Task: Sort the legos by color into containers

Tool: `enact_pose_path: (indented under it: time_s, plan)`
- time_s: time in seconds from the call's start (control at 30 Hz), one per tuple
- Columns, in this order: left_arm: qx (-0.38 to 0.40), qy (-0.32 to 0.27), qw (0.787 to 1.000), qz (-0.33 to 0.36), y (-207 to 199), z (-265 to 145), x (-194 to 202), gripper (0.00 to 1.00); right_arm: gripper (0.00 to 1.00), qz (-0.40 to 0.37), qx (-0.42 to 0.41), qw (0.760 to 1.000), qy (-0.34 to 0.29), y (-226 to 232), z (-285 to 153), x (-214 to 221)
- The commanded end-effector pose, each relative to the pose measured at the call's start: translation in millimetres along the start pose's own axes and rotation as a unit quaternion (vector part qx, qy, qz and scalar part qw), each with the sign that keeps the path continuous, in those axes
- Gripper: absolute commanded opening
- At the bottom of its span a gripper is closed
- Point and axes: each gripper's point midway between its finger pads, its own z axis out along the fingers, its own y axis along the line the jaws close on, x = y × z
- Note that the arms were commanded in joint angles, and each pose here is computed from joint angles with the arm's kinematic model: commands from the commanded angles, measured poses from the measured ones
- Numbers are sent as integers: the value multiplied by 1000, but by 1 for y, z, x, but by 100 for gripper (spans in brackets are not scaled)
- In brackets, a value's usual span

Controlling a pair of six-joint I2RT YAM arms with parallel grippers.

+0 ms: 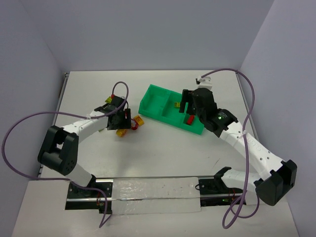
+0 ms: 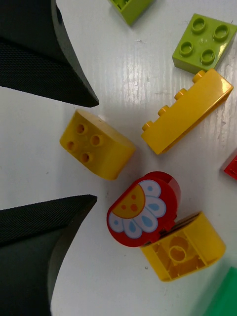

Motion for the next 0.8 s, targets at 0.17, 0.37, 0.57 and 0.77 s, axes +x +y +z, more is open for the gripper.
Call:
enact_pose_path:
  time_s: [0.17, 0.37, 0.57, 0.77]
  plan:
    - [16, -22, 1000, -4, -15, -2, -8, 68, 82, -4, 12, 1000, 2, -9, -1, 4]
    - [2, -9, 1000, 4, -17, 4, 0, 59, 83, -2, 7, 1000, -2, -7, -2, 1]
    - [-6, -2, 1000, 7, -18, 8, 6, 57, 83, -3, 4, 1000, -1, -5, -1, 1]
    - [-24, 6, 1000, 13, -15, 14, 11, 57, 83, -1, -1, 1000, -3, -2, 1, -2]
